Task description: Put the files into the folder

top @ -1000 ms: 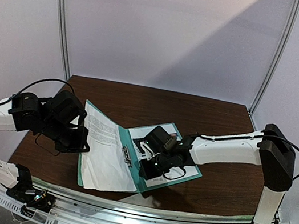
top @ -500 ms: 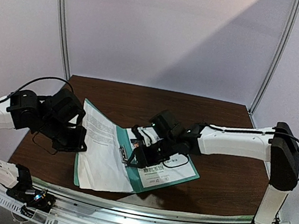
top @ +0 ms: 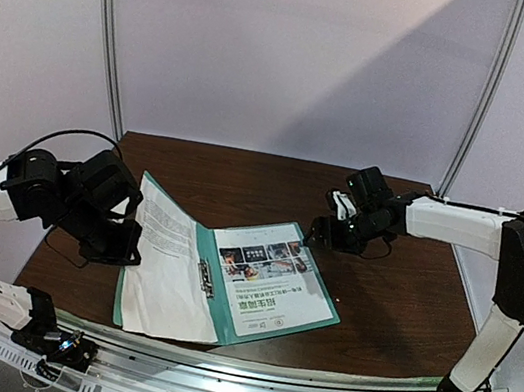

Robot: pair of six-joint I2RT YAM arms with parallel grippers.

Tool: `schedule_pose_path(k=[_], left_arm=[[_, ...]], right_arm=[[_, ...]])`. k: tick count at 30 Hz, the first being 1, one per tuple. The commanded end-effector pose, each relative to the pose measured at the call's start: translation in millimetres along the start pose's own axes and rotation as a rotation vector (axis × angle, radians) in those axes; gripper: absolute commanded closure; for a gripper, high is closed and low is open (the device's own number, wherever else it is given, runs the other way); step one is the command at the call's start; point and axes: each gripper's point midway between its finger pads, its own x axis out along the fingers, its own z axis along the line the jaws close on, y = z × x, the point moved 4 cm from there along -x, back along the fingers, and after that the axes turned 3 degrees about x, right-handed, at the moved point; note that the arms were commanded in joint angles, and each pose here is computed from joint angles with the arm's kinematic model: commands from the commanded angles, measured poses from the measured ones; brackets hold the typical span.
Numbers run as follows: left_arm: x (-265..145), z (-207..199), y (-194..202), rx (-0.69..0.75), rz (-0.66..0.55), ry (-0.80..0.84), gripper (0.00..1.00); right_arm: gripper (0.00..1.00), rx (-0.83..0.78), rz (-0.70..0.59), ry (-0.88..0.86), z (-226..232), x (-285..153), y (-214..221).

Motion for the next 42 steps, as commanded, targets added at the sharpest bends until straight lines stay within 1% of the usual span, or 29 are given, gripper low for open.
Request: schedule_pose_path(k=[1,6,10,20,25,30,35,42], left_arm=[[-12.2,8.1,3.0,0.056,0.026,-0.047,1.00],[-18.5,6.8,0.5,0.092,0.054,-0.078,1.00],[-30.8,-0.2,-10.4,0.124,0.052,-0.100,1.00],[-31.8,-21.3,-28.8,0.176,0.073,-0.108,1.00],[-27.6,-39.3,-40.7,0.190,0.058,-0.065,0.95],[-16.8,-57.4,-48.5,0.186,0.052,-0.003,0.92],[-12.2,-73.5,-57.6,0.173,0.024,0.062,0.81],[-3.1,-97.8,-67.2,0.163,-0.002,0.170,0.75]], right_arm=[[0.17,-0.003,0.075,0.028,-19.7,7.4,19.8],[0.16,0.014,0.150,-0.058,-18.7,16.9,40.5],[0.17,0.042,0.191,-0.133,-16.0,22.8,57.7],[0.22,0.153,0.257,-0.285,-13.2,30.7,99.6],[0.23,0.159,0.265,-0.302,-6.2,29.4,108.4],[0.24,0.162,0.277,-0.302,-4.8,32.2,115.8],[0.25,0.164,0.283,-0.302,-5.5,32.6,119.4],[0.26,0.169,0.288,-0.301,-7.0,33.4,123.2]])
